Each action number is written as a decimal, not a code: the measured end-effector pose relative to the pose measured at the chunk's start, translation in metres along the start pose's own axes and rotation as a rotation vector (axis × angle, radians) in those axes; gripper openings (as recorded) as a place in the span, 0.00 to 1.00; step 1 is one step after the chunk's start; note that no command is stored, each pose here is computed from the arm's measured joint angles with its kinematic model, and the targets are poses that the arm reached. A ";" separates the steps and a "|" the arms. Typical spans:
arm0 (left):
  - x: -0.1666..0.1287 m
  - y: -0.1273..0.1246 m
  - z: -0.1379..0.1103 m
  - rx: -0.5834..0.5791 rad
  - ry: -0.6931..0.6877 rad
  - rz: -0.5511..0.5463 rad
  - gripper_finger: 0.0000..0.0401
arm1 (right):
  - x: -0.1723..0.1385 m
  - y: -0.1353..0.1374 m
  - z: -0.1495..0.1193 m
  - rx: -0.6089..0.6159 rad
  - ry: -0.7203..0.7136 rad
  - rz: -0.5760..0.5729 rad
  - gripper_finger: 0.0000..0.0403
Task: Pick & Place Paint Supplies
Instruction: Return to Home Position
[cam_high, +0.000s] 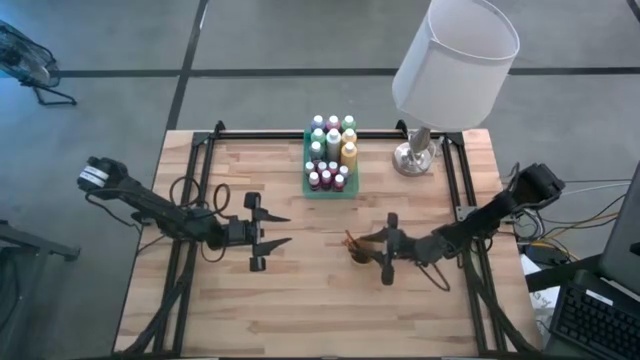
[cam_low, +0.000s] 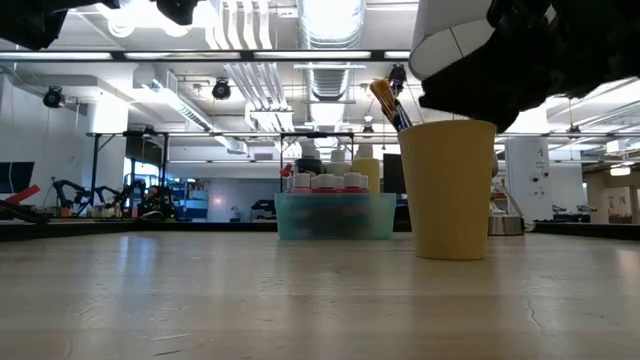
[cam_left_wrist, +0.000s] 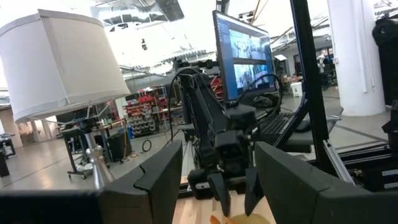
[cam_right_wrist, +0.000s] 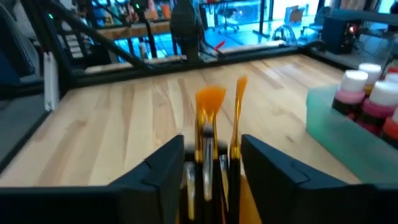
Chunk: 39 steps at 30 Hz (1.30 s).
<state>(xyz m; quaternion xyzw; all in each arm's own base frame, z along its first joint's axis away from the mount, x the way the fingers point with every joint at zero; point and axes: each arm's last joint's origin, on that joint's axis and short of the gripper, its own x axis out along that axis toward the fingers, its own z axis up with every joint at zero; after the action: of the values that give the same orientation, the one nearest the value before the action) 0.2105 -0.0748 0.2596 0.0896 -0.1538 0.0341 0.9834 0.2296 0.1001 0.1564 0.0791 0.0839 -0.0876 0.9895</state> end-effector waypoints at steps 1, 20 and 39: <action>0.000 0.000 0.000 0.001 0.002 -0.002 0.51 | -0.001 0.000 0.003 0.000 -0.009 0.005 0.38; -0.026 0.019 -0.005 0.061 0.375 -0.008 0.37 | -0.074 -0.043 0.066 -0.169 0.052 0.065 0.30; -0.084 0.064 -0.057 -0.013 0.452 0.038 0.01 | -0.094 -0.116 0.025 -0.150 0.005 0.081 0.02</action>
<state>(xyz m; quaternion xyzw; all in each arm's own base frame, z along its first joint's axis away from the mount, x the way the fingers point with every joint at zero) 0.1416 -0.0044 0.1915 0.0705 0.0685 0.0710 0.9926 0.1204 -0.0020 0.1809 0.0083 0.0893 -0.0410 0.9951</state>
